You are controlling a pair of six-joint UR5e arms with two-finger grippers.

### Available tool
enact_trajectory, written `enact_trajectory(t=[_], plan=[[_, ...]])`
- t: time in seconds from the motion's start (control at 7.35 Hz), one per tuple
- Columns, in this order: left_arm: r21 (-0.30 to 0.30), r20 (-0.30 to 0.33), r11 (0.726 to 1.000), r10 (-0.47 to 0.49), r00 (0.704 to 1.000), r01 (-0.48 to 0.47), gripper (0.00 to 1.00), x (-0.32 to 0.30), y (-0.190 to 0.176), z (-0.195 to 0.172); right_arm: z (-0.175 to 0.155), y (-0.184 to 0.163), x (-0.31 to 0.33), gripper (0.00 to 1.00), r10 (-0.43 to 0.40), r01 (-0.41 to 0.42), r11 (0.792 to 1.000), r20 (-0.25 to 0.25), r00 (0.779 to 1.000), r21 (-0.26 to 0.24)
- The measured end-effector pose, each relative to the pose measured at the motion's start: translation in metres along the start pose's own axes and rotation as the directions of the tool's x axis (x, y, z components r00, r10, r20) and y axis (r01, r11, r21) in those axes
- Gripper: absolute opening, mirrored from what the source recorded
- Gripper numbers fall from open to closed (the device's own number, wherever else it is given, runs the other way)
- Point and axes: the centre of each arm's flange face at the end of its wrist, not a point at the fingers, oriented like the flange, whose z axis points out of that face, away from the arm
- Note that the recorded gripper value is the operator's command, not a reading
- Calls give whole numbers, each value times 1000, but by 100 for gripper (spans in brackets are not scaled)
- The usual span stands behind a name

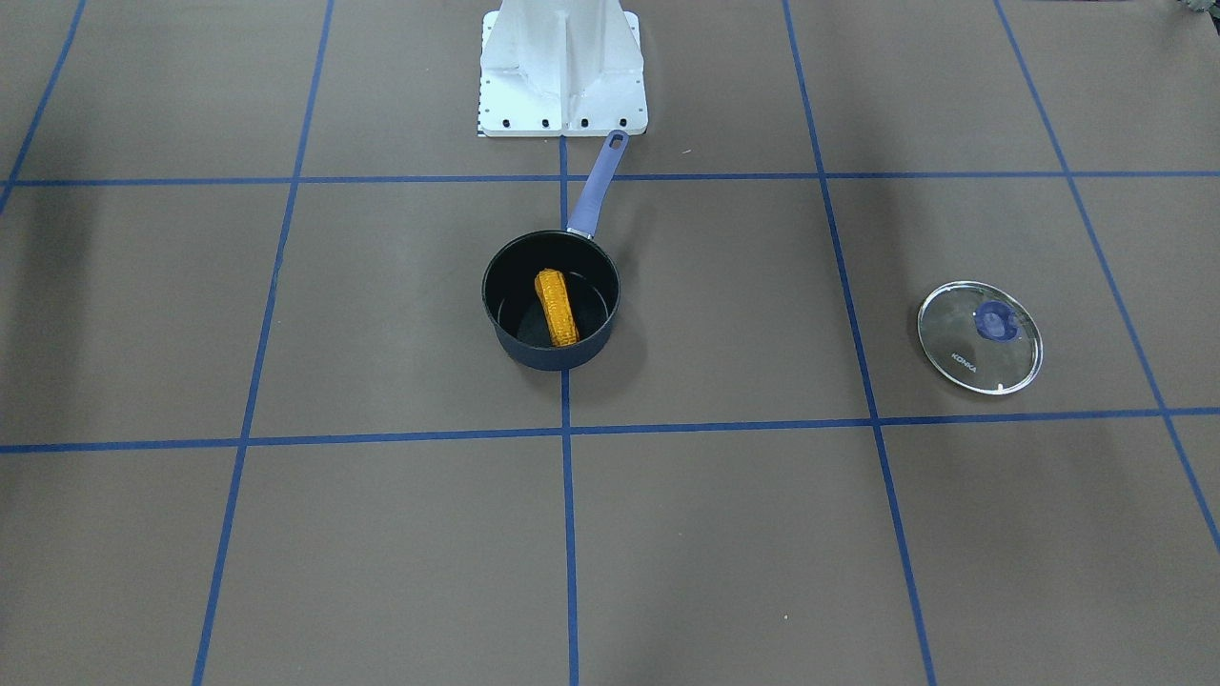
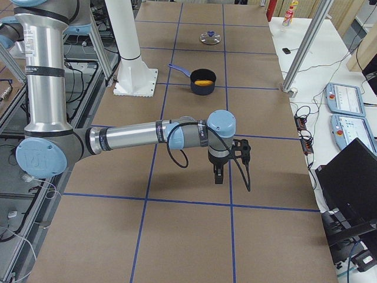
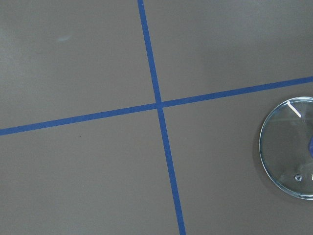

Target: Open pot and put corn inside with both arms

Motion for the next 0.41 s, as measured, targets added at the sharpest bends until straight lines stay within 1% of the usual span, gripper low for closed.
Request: enact_trajectory(t=[0.41], plan=[[0, 0, 1000, -1, 1000, 1, 98, 0, 0, 0, 1, -1, 1, 100, -2, 2, 1000, 0, 1000, -1]])
